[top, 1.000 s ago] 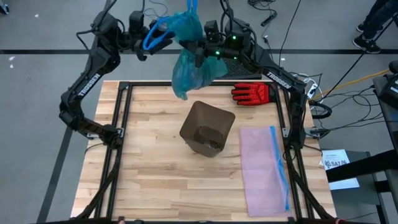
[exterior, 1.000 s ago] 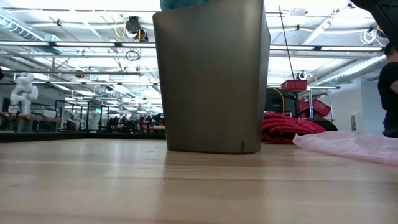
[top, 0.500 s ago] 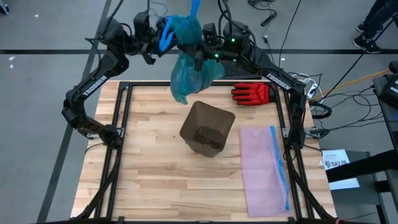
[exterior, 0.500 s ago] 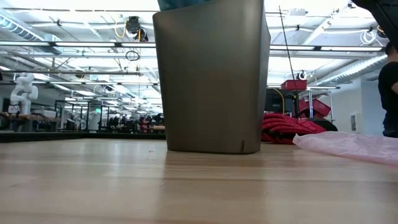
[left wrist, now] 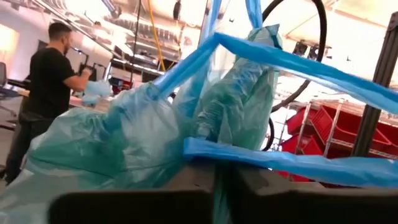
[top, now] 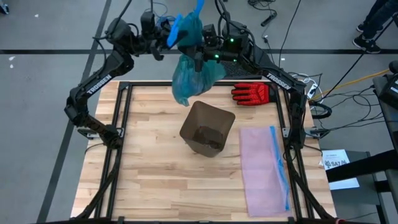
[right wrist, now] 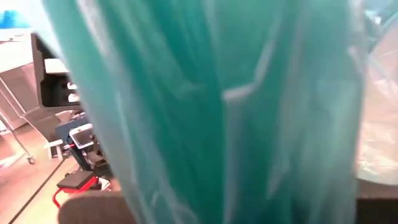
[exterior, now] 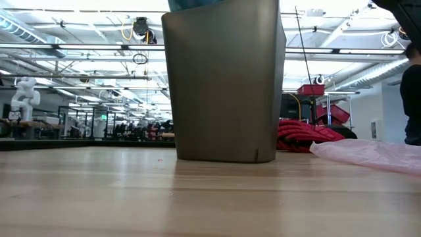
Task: Place trash/remove bag and relplace
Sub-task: Remove the blue trash bag from the trash bin
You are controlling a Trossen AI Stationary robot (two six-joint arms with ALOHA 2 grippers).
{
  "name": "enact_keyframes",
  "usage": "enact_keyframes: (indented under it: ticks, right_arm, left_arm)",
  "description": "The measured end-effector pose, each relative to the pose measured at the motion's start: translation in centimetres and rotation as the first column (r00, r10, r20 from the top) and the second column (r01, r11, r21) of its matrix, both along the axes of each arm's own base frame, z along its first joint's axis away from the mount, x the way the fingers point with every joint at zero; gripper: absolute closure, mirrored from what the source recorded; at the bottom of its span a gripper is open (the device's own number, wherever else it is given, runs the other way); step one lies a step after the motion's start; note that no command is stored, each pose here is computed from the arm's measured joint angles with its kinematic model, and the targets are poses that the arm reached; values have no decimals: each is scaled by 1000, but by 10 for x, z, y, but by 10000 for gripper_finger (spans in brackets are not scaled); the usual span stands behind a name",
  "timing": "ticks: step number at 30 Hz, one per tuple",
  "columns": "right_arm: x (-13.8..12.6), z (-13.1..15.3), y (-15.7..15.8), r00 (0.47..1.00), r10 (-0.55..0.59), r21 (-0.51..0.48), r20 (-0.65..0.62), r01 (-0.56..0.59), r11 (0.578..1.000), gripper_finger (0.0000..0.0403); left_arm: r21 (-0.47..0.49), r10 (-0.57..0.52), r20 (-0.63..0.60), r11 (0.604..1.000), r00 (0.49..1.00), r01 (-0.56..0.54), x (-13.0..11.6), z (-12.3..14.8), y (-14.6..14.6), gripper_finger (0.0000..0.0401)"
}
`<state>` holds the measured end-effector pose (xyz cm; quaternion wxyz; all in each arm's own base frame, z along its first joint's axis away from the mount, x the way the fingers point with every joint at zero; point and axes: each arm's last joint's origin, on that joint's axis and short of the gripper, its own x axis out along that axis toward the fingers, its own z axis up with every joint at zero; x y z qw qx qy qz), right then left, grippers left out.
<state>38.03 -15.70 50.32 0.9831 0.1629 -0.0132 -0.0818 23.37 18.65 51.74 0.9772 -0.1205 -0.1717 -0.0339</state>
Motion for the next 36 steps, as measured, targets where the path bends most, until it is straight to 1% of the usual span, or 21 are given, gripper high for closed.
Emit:
enact_keyframes:
  ticks: [1, 7, 11, 15, 18, 23, 27, 31, 36]
  right_arm:
    - [0, 0, 0, 1000, 1, 0, -1, -1, 1000, 403]
    - [0, -1, 0, 1000, 1, 4, -9, -1, 1000, 401]
    - [0, -5, 0, 999, 1, 20, -47, 0, 1000, 379]
    - [0, -10, 1, 995, 4, 44, -100, 1, 999, 332]
    - [-1, -16, 1, 988, 6, 67, -155, 4, 998, 282]
    - [-1, -18, 1, 987, 0, 98, -162, 16, 995, 187]
    - [-1, -18, 1, 985, -21, 96, -171, 38, 995, 126]
    - [-3, -21, -4, 980, -35, 98, -197, 55, 994, 94]
    - [-6, -22, -8, 977, -44, 82, -210, 63, 995, 89]
  left_arm:
    - [1, 2, 0, 1000, 1000, -2, 0, 0, 0, 389]
    - [8, 28, 5, 1000, 1000, -28, 0, 0, 1, 399]
    - [12, 82, 27, 997, 996, -82, -8, 3, 4, 400]
    - [15, 124, 30, 992, 992, -124, -19, 7, 11, 400]
    - [35, 150, 23, 988, 988, -151, -25, 9, 11, 400]
    - [43, 173, -31, 984, 984, -171, -28, 6, 11, 400]
    - [46, 179, -53, 983, 983, -176, -27, 4, 11, 401]
    - [55, 193, -91, 981, 977, -189, -29, 1, 10, 401]
    - [35, 201, -160, 979, 966, -199, -32, -4, 8, 401]
